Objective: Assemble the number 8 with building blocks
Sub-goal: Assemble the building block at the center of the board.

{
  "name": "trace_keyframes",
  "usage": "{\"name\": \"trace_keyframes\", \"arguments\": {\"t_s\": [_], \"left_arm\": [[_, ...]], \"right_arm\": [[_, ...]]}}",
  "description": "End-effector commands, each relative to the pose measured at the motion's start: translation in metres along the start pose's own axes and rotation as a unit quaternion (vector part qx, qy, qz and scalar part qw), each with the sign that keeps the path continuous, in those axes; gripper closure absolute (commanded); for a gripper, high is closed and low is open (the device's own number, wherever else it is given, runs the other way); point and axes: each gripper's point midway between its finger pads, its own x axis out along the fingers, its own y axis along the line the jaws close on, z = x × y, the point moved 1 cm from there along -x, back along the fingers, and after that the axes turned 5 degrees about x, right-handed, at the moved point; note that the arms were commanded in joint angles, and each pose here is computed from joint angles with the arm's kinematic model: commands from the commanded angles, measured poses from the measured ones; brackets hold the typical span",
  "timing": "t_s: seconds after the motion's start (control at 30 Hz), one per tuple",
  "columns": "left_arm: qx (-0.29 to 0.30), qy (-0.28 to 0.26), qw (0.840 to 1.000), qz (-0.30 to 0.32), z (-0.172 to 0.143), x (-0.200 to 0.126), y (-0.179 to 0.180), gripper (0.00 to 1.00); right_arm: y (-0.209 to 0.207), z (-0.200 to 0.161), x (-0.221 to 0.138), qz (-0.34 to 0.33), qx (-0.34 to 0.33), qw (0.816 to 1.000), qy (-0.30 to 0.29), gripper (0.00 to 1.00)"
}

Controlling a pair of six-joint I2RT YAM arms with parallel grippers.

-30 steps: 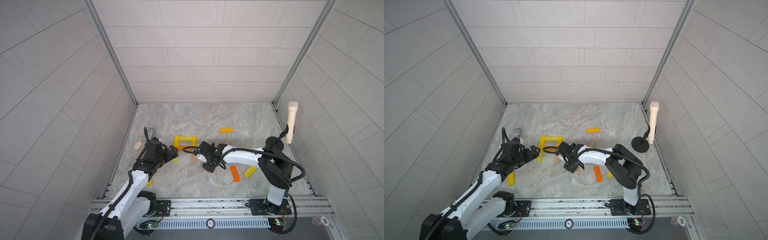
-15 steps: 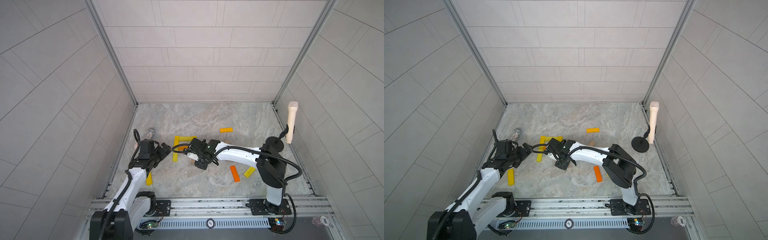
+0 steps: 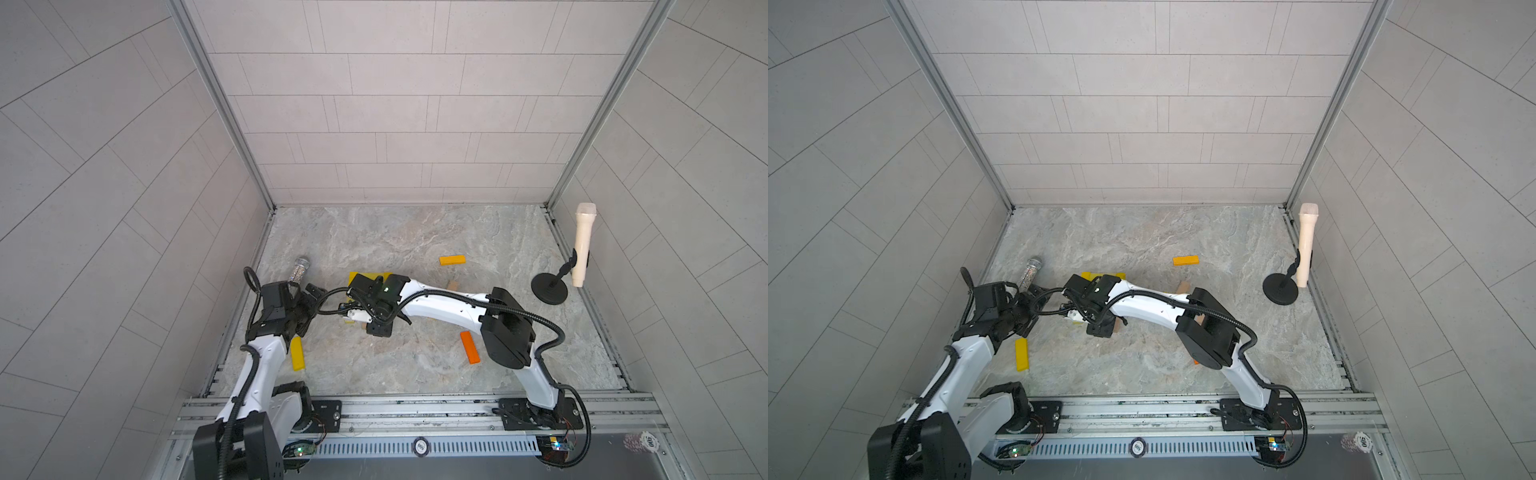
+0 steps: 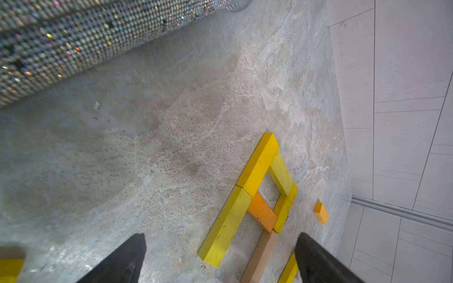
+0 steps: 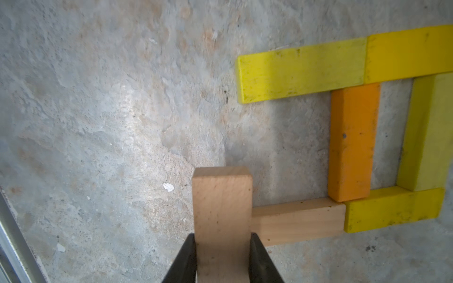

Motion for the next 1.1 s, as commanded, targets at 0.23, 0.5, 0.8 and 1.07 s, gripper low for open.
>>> {"name": "trace_keyframes", "arguments": {"t_s": [0.23,0.5,0.8,1.07], "left_arm": [[-0.016,-0.005,1.000,-0.002,0.002,-0.006,0.004,0.00],[-0.024,-0.015,1.000,0.005,0.006,-0.010,0.006,0.00],[-0.030,-0.027,0.999,0.012,0.014,-0.014,0.010,0.00],[-0.022,-0.024,0.999,0.018,0.012,-0.013,0.013,0.00]], "right_arm": [[0.001,0.009,0.007,-0.005,-0.056,0.998,0.020,0.73],[-0.003,0.018,0.015,-0.015,-0.066,0.998,0.014,0.73],[-0.007,0.024,0.023,-0.021,-0.075,0.997,0.016,0.73],[-0.011,0.025,0.031,-0.022,-0.071,0.997,0.017,0.73]]}}
